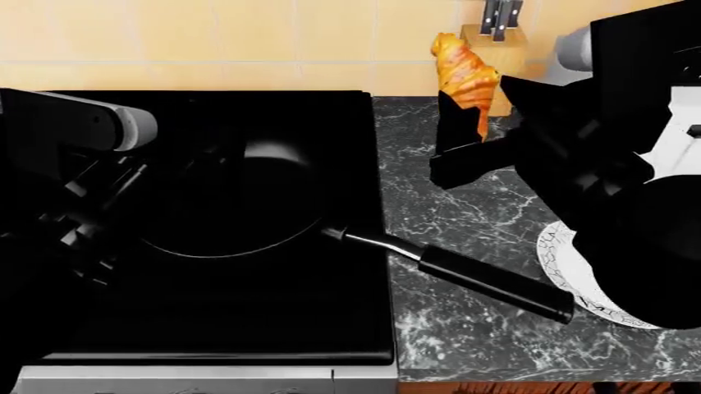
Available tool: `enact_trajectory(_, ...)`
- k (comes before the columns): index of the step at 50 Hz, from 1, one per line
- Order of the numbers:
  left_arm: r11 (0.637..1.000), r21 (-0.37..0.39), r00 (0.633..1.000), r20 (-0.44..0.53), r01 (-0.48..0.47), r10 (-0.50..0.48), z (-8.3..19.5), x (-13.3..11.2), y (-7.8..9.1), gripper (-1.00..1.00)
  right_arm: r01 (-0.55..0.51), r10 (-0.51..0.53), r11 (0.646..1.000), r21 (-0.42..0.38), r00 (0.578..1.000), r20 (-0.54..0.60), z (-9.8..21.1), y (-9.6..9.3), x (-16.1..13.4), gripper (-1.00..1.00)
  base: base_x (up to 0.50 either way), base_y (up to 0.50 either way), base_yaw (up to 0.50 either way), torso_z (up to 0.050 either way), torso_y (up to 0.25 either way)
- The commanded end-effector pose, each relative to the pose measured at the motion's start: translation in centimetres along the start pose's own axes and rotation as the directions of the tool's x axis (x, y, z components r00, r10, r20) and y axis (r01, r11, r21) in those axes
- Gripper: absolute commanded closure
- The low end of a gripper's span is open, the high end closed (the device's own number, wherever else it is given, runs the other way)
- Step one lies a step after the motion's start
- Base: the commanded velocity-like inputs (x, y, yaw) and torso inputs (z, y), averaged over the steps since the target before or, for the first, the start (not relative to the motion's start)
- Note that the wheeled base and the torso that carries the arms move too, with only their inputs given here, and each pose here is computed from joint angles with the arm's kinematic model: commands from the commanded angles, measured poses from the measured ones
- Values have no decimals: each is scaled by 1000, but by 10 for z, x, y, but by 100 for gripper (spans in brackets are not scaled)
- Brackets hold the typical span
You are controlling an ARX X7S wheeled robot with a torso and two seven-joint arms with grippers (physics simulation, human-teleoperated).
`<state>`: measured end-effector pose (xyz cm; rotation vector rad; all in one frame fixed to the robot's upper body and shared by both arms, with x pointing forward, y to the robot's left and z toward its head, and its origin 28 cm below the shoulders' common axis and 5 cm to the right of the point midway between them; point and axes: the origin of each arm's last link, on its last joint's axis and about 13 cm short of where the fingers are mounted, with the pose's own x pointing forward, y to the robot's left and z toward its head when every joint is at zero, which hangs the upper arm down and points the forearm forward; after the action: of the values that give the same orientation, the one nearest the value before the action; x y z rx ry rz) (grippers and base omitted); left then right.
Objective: Pick the croissant and place it on the pan. Then turn on the stove to warm the croissant.
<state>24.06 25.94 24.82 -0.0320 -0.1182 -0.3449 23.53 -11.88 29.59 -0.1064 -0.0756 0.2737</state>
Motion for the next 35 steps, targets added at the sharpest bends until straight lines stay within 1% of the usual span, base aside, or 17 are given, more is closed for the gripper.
enact_trajectory(1,1000,-1,1000,1,0,0,0,-1,0,-100,2,-2,1000,-16,1000,12,1,0,-1,100,0,500,0,0,0)
enact_trajectory(35,1000,4,1000,-5,7,-7,0,1,-2,-100,3,-3,1000,-3,1000,15,-1,-3,-1,100,0,500,0,0,0)
